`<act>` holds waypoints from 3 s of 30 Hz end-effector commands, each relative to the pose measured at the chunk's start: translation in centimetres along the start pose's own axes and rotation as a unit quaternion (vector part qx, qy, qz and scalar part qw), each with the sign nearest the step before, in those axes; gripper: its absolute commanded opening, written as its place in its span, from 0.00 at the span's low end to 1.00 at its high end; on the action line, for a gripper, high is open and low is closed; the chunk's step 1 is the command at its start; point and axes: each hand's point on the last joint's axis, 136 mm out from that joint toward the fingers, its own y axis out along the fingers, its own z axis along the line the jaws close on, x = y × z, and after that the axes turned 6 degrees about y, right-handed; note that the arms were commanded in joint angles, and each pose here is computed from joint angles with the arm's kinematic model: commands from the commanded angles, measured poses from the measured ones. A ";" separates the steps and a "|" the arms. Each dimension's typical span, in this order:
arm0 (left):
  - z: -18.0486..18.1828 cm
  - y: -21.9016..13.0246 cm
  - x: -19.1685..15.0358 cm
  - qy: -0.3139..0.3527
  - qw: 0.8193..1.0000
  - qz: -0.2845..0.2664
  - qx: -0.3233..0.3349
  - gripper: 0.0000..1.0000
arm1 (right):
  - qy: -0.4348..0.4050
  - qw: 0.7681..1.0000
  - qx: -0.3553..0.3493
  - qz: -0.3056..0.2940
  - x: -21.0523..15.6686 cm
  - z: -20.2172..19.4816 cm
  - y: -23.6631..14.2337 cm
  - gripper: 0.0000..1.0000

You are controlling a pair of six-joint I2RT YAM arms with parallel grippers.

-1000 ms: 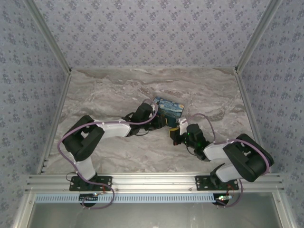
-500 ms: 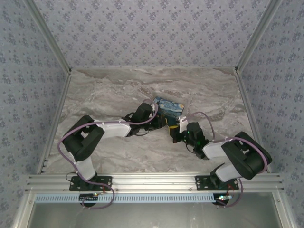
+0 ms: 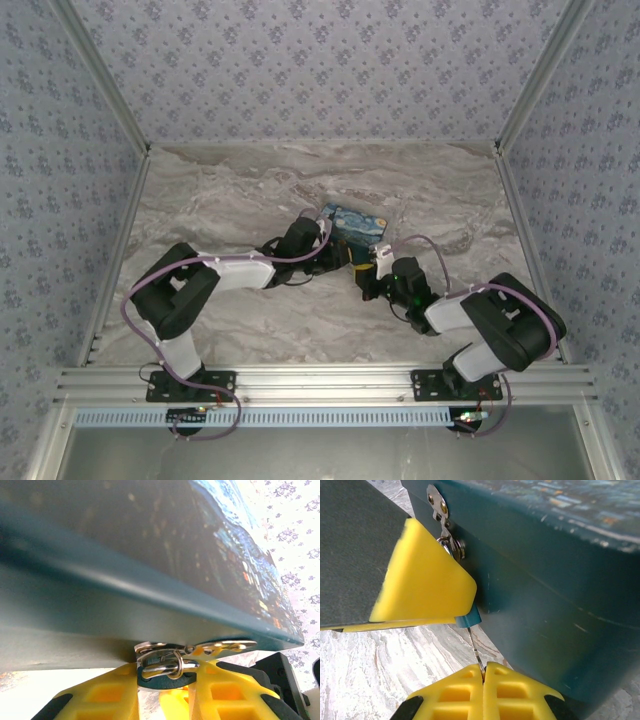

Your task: Unlock a padlock with a key

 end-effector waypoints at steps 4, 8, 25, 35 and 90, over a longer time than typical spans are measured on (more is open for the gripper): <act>-2.7 -1.3 1.2 -0.006 0.999 -0.022 -0.047 0.24 | -0.003 0.999 0.007 -0.033 1.6 0.3 -0.1 0.00; -2.8 -1.3 1.2 -0.014 0.998 -0.021 -0.051 0.24 | -0.005 0.999 0.011 -0.037 1.8 0.4 -0.1 0.00; -3.4 -2.0 1.0 -0.030 0.998 -0.014 -0.057 0.24 | -0.029 0.997 0.016 -0.064 3.7 1.0 0.2 0.00; -3.1 -2.5 0.8 -0.036 0.998 -0.008 -0.043 0.24 | -0.058 0.995 0.017 -0.076 4.3 1.7 -0.2 0.00; -2.6 -3.2 0.0 -0.008 0.999 0.028 -0.043 0.24 | -0.033 0.988 0.126 -0.079 7.0 4.6 1.7 0.00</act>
